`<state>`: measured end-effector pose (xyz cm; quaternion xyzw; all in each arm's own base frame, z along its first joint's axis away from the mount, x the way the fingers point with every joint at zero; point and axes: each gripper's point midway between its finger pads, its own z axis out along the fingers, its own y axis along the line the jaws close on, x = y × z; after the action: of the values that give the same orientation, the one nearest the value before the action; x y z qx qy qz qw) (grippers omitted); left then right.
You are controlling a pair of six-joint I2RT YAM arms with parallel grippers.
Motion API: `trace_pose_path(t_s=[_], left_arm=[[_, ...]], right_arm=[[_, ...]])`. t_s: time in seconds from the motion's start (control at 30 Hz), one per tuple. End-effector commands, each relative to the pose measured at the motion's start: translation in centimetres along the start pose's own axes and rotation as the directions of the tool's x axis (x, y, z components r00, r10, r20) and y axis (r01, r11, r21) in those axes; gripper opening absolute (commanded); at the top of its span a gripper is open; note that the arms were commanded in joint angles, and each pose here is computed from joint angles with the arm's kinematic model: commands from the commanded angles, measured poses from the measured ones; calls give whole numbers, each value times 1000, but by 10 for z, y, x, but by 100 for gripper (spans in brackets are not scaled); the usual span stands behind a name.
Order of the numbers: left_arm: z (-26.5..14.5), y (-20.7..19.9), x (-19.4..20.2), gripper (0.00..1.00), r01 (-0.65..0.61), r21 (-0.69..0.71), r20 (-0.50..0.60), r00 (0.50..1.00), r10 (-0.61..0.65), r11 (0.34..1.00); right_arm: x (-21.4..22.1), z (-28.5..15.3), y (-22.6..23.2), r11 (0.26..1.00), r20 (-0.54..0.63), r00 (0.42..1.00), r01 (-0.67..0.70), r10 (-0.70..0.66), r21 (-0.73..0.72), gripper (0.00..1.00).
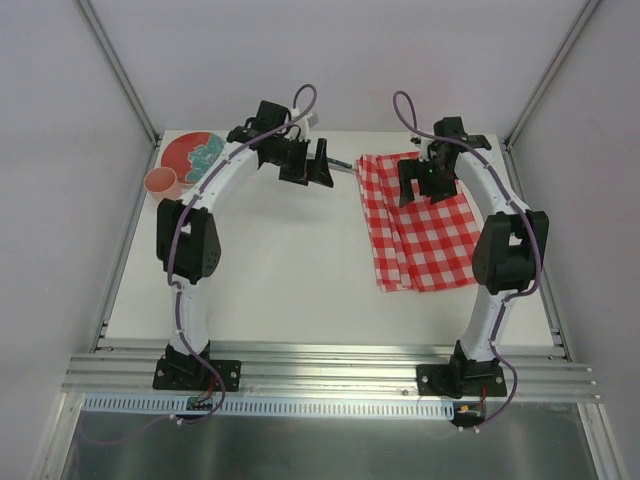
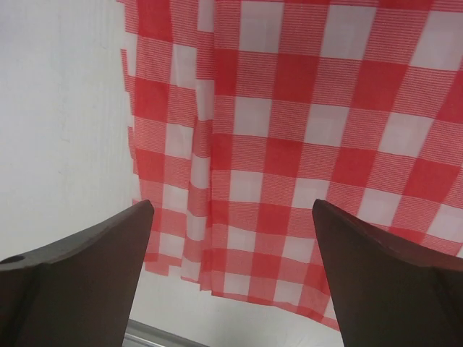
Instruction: Set the dinner table for one person
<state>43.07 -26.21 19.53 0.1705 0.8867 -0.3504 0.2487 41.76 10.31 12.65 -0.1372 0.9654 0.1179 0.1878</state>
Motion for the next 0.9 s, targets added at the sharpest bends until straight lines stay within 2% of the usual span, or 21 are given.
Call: trace_pose_path(t_s=[0.0,0.07,0.17,0.27,0.33,0.53,0.8,0.87], left_arm=[[21,-14,-28,98,45,113,43,998,-50,993],[51,3,-28,90,109,119,33,993,-114,987],[86,18,-23,77,145,156,2,989,-147,977],[117,19,-23,74,116,195,0,993,-118,974],[133,4,-24,74,88,228,5,996,-92,970],[178,-24,12,73,149,330,-95,988,-124,932],[203,-24,31,73,198,334,-134,978,-161,922],[209,-22,36,70,214,328,-148,974,-173,920]], right_arm=[[-14,-36,-8,997,81,996,42,-47,59,97],[-11,-45,-13,998,94,995,25,-30,58,97],[1,-54,-16,998,97,995,12,-18,54,97],[14,-57,-19,998,90,996,-5,0,55,97],[26,-55,-19,998,67,998,-10,6,55,97],[40,-51,-19,999,35,999,-19,17,46,97],[38,-58,-24,998,51,998,-24,21,60,97],[40,-60,-23,998,48,999,-26,24,59,97]])
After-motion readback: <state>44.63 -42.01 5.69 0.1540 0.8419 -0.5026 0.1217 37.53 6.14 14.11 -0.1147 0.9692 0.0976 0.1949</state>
